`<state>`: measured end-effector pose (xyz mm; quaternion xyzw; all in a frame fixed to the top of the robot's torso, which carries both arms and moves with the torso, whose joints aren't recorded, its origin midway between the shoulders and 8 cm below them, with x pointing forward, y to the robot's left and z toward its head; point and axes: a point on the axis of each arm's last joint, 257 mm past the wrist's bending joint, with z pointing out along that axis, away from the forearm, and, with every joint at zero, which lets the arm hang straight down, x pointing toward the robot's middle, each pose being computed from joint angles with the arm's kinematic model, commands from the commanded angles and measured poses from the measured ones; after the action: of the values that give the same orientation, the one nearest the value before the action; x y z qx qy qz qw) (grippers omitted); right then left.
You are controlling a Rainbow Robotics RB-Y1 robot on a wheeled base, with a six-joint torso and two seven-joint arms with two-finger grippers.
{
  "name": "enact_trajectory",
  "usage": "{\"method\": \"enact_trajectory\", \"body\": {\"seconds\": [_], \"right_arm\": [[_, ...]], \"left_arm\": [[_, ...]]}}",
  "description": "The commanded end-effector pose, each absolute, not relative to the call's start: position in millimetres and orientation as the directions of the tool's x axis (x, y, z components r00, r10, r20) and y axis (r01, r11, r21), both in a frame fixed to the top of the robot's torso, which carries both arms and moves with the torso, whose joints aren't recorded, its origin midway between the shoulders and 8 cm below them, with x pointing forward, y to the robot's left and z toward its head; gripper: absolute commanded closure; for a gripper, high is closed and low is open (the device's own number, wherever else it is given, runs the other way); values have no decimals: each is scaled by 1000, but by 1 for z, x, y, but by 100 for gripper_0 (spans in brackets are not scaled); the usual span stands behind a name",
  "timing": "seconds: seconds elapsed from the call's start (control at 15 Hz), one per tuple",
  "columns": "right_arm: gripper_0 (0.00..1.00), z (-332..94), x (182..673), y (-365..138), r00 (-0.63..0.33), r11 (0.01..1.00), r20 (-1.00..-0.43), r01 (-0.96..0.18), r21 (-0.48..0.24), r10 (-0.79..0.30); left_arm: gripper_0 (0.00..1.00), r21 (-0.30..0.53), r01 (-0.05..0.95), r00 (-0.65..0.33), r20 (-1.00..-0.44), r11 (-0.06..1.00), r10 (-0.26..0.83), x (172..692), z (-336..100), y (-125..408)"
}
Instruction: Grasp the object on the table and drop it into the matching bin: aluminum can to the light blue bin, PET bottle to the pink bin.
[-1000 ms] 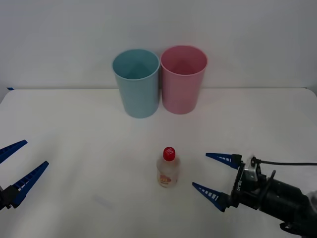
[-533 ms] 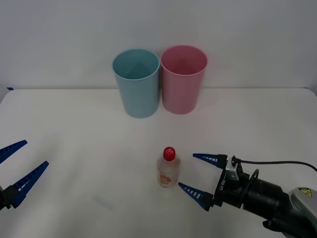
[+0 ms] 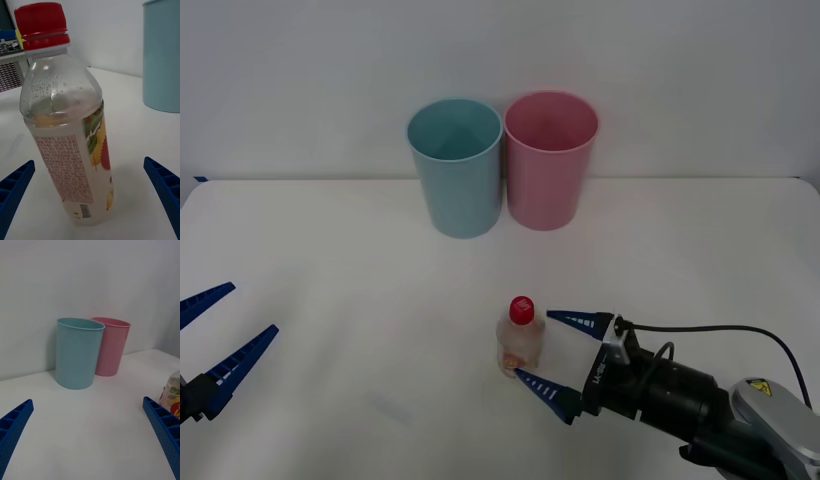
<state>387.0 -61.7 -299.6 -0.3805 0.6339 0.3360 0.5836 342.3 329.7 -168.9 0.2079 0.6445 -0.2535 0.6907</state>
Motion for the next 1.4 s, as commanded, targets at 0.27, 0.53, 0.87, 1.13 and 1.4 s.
{"method": "enact_trajectory", "body": {"seconds": [0.27, 0.53, 0.87, 1.13, 1.4], "right_arm": [[0, -301, 391, -33, -26, 484, -995, -875, -24, -96], [0, -303, 392, -21, -30, 488, -995, -873, -20, -94], [83, -304, 394, -21, -29, 498, -995, -867, -24, -97], [100, -303, 393, -19, -33, 498, -996, -867, -15, -88], [100, -300, 396, -21, -28, 500, -996, -866, -18, -86]], "left_arm": [[0, -39, 618, 41, -996, 785, -82, 342, -169, 330], [0, -39, 618, 41, -996, 785, -82, 342, -169, 330], [0, -39, 618, 41, -996, 785, -82, 342, -169, 330], [0, -39, 618, 41, -996, 785, -82, 342, -169, 330], [0, -39, 618, 41, -996, 785, -82, 342, -169, 330]]}}
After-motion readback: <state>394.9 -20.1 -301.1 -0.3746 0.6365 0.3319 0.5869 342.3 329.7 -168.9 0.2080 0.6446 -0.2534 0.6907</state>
